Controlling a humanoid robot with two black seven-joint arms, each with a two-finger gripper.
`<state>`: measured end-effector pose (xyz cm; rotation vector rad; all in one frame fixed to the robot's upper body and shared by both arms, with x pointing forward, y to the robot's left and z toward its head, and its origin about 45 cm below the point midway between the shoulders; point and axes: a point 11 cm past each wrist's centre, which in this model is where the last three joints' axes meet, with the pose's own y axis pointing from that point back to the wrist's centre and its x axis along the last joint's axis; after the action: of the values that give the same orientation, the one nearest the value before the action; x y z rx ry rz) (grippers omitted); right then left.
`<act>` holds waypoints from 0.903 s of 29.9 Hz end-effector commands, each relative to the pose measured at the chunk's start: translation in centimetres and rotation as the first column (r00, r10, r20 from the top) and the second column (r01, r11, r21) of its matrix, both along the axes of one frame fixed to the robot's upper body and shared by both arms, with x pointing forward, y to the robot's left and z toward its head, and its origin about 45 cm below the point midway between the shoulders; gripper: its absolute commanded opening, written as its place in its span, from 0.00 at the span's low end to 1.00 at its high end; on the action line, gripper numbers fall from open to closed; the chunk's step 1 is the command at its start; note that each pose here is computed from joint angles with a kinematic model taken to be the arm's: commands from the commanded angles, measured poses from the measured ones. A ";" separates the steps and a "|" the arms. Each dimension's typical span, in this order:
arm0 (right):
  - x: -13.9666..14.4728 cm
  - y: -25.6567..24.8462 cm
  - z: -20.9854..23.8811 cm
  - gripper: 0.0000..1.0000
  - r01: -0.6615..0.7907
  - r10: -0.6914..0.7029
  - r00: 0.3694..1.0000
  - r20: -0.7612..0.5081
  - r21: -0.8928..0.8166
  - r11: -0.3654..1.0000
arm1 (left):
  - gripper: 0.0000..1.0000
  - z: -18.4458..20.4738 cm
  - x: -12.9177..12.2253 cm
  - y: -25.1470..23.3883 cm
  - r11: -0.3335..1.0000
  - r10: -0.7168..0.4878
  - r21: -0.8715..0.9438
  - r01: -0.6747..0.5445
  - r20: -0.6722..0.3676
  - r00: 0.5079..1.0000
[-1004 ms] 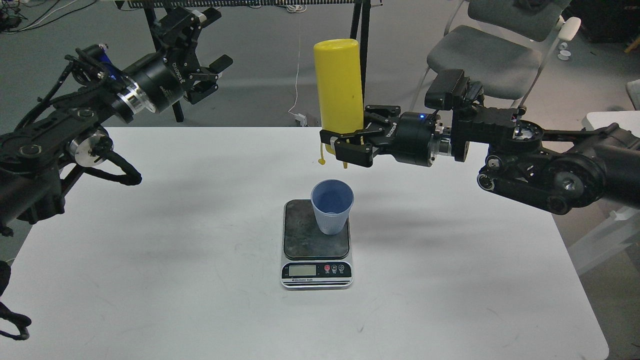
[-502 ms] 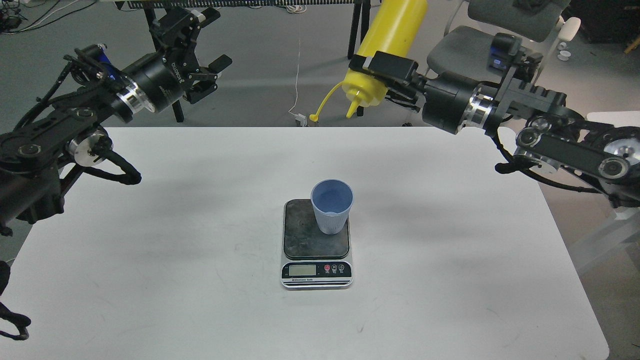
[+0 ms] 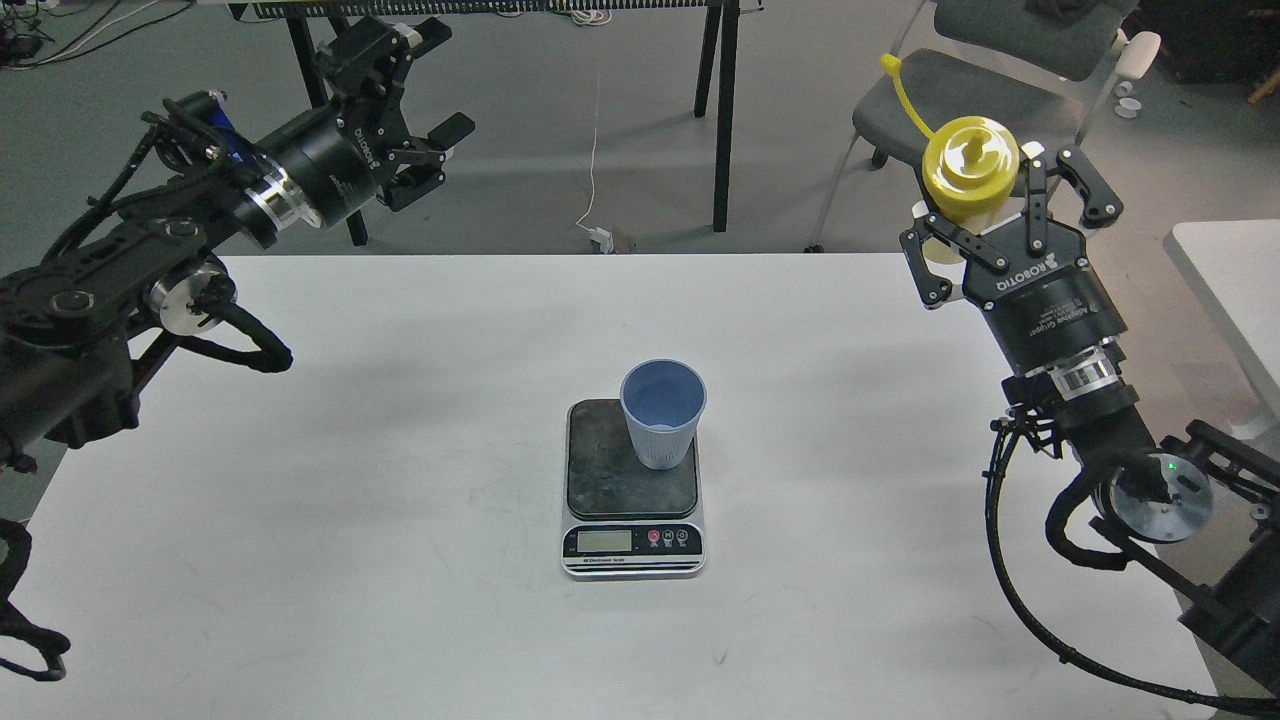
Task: Pour seasoning into cup on scale with both arms
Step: 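Turn the bottle upright and lower it toward the table, then set the yellow bottle down on the table and open the right gripper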
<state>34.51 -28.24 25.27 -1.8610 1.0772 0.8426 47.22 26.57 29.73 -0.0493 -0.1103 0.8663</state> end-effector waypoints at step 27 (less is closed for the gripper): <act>-3.3 -5.5 -12.3 0.49 0.417 -0.351 0.882 -0.313 0.175 0.892 | 0.99 -1.5 -0.4 0.2 0.999 -0.005 0.044 0.007 -0.028 1.000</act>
<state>30.44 -34.63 12.55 -1.2862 1.4244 0.9567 46.79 26.81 28.12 0.0044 -0.1006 0.8593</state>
